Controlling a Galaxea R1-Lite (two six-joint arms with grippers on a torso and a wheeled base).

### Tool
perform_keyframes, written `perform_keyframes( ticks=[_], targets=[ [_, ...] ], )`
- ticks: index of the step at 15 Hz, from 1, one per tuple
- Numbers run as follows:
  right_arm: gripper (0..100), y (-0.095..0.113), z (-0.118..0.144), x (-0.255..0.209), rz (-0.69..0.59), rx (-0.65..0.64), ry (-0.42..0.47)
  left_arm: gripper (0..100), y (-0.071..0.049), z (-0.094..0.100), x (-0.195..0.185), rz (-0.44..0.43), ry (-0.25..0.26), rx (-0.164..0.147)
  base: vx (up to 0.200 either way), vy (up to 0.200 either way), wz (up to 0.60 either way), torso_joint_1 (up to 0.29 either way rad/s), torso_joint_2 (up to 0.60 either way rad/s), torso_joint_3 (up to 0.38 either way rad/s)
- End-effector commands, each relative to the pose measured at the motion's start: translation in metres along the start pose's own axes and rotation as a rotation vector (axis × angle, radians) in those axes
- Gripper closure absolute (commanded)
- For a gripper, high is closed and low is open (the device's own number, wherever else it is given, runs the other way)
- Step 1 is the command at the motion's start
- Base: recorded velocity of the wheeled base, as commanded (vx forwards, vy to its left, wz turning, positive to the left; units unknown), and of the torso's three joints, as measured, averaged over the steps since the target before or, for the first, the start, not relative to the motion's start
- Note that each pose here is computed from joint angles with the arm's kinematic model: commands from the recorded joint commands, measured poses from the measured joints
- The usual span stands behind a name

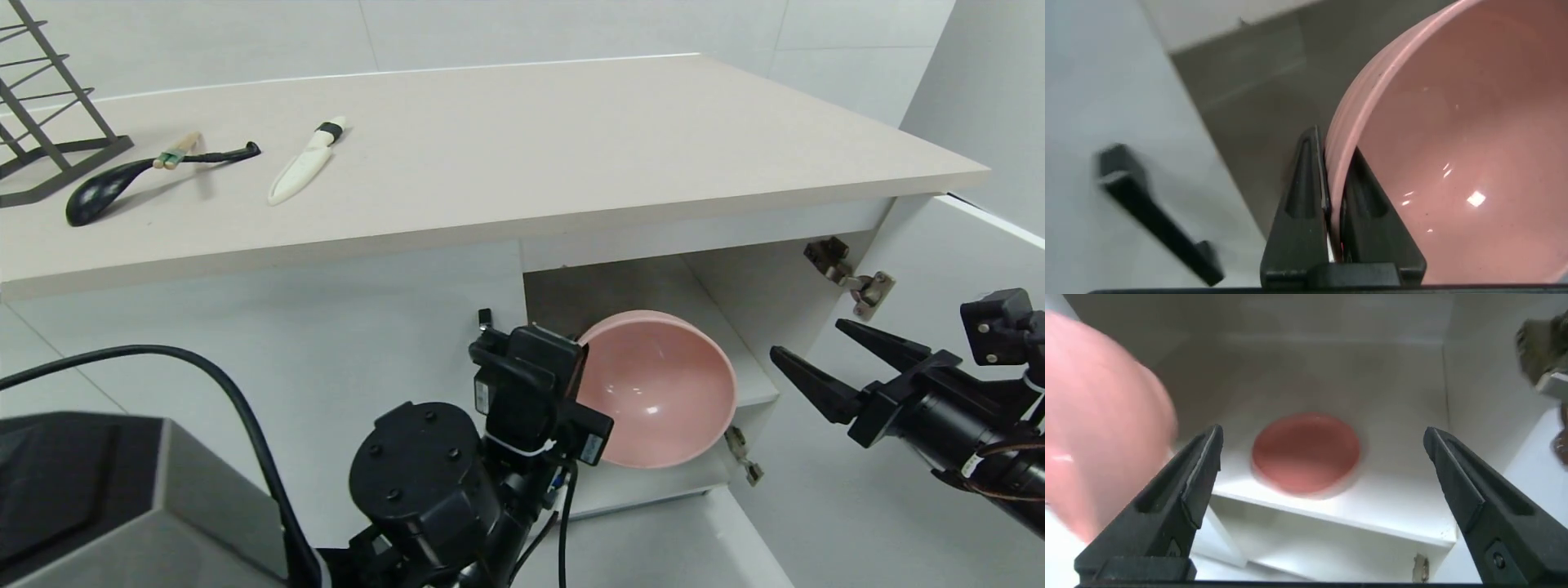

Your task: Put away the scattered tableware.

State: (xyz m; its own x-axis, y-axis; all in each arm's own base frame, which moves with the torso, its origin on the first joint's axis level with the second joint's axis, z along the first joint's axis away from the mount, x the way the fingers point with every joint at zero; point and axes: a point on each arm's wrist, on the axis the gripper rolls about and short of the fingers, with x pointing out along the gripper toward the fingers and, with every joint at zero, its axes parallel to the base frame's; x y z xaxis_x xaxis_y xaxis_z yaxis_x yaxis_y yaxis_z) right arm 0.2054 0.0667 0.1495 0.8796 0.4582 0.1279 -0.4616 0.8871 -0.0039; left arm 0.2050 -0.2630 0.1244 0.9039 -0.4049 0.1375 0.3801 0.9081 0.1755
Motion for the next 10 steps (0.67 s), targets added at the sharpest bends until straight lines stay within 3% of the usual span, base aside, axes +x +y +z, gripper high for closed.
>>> perform_keyframes(
  ticks=[1, 6, 7, 10],
  targets=[
    [0, 0.001, 0.003, -0.001, 0.002, -0.005, -0.012, 100, -0.01, -0.017, 0.011, 0.0, 0.027, 0.014, 0.0, 0.0, 0.0, 0.0, 0.0, 0.0],
    [0, 0.001, 0.006, -0.002, 0.003, -0.017, -0.027, 100, -0.019, -0.024, 0.036, 0.067, 0.005, 0.002, 0.0, 0.0, 0.0, 0.0, 0.0, 0.0],
    [0, 0.002, 0.007, -0.003, 0.006, -0.019, -0.032, 100, -0.025, -0.022, 0.048, 0.106, -0.021, -0.019, 0.0, 0.0, 0.0, 0.0, 0.0, 0.0],
    [0, 0.005, 0.007, -0.005, 0.017, -0.017, -0.03, 100, -0.029, -0.022, 0.054, 0.115, -0.034, -0.036, 0.0, 0.0, 0.0, 0.0, 0.0, 0.0]
  ],
)
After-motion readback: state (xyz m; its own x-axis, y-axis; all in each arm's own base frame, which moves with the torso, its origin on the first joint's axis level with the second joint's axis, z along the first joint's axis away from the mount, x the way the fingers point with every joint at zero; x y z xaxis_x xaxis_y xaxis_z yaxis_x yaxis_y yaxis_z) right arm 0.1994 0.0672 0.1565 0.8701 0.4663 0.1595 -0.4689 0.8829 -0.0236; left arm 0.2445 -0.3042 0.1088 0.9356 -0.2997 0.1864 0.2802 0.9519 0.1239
